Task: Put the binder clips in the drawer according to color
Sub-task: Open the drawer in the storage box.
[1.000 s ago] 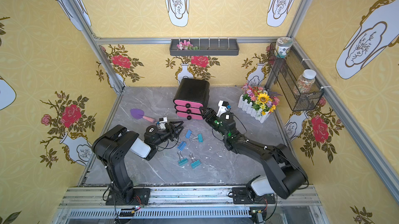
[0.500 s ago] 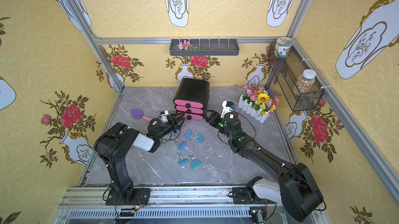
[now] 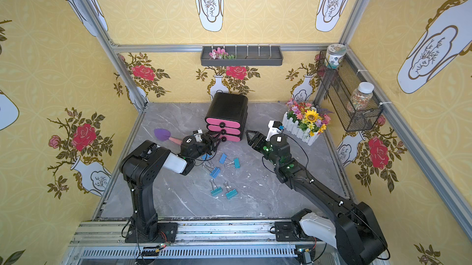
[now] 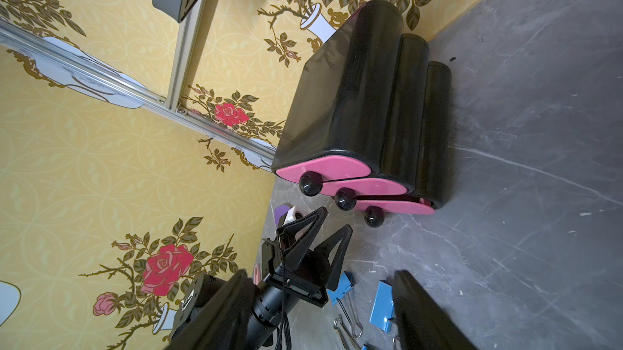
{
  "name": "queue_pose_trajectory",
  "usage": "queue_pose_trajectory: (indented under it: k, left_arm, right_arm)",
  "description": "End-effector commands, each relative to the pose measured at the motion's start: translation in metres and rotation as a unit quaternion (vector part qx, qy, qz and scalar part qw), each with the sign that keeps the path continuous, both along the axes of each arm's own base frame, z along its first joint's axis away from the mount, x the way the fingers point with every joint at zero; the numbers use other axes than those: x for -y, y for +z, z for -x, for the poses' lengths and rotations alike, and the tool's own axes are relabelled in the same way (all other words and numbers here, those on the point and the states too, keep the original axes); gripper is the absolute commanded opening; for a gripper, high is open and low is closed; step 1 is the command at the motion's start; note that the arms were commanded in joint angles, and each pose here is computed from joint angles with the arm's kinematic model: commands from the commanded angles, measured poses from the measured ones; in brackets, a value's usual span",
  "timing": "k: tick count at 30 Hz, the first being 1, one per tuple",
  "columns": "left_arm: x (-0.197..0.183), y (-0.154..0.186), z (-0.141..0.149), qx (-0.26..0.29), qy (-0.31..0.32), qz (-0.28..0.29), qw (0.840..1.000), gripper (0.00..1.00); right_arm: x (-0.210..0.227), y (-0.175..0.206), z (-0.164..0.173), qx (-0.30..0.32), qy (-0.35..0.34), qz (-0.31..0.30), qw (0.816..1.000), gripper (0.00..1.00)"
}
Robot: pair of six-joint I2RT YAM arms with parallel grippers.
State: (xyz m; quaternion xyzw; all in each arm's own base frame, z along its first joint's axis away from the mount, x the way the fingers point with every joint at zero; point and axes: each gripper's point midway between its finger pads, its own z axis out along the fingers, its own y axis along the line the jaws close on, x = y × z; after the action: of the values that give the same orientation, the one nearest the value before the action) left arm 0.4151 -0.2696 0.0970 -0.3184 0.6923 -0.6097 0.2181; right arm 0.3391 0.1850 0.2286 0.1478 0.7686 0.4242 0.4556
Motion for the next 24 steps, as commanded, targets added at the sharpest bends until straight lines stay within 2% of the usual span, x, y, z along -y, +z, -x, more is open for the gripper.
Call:
queue_pose_trajectory:
  k: [1,24]
  left_arm:
    - [0.001,-0.003,-0.005,0.006,0.002,-0.007,1.0,0.54]
    - [0.009,-0.008,-0.031,0.008,0.015,-0.004,1.0,0.51]
  right_arm:
    - [0.001,-0.001,0.001,0.002,-0.001,-0.005,1.0,0.7]
    - [0.016,-0.011,0.001,-0.009,-0.014,-0.016,1.0,0.7]
